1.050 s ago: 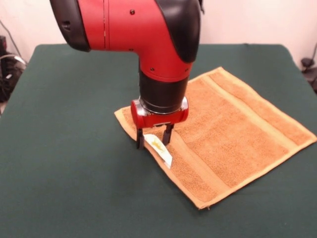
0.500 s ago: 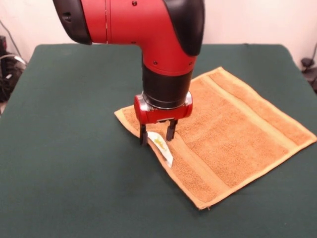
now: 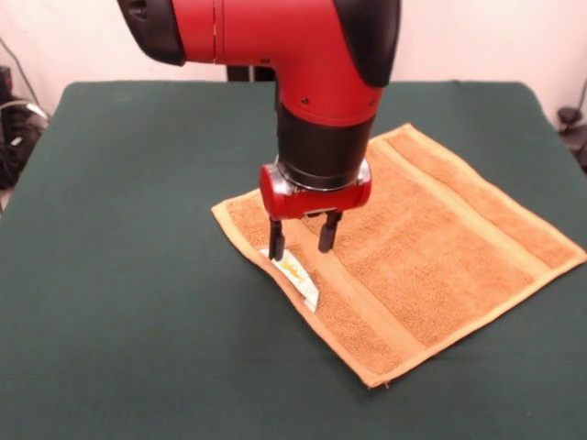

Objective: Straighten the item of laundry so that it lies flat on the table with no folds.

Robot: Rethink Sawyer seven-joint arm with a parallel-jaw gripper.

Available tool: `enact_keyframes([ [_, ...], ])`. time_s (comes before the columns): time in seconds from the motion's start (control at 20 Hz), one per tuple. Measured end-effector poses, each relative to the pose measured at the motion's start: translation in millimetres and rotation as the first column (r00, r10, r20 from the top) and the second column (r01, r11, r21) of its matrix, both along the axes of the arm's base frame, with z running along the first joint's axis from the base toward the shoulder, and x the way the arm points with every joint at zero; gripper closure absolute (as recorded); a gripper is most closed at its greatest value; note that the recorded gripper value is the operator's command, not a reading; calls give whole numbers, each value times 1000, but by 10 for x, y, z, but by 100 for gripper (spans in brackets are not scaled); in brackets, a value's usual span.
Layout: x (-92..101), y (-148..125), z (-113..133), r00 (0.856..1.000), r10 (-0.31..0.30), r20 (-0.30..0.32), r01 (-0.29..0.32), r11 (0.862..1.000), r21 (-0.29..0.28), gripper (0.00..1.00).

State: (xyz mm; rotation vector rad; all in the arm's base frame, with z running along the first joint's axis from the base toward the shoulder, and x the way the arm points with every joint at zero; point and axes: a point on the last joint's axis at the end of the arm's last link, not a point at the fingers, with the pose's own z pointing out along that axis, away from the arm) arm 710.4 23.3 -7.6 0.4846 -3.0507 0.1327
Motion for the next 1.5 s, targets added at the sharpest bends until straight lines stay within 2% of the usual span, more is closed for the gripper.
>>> enact_keyframes([
  [0.45, 9, 128, 125, 1000, 18, -16, -19, 1000, -12, 0],
  [1.0, 3, 153, 132, 1000, 22, -20, -22, 1000, -13, 0],
  [1.35, 42, 180, 216, 1000, 27, -7, -27, 999, -17, 0],
  [1.5, 90, 183, 337, 999, 30, 11, -30, 999, -23, 0],
])
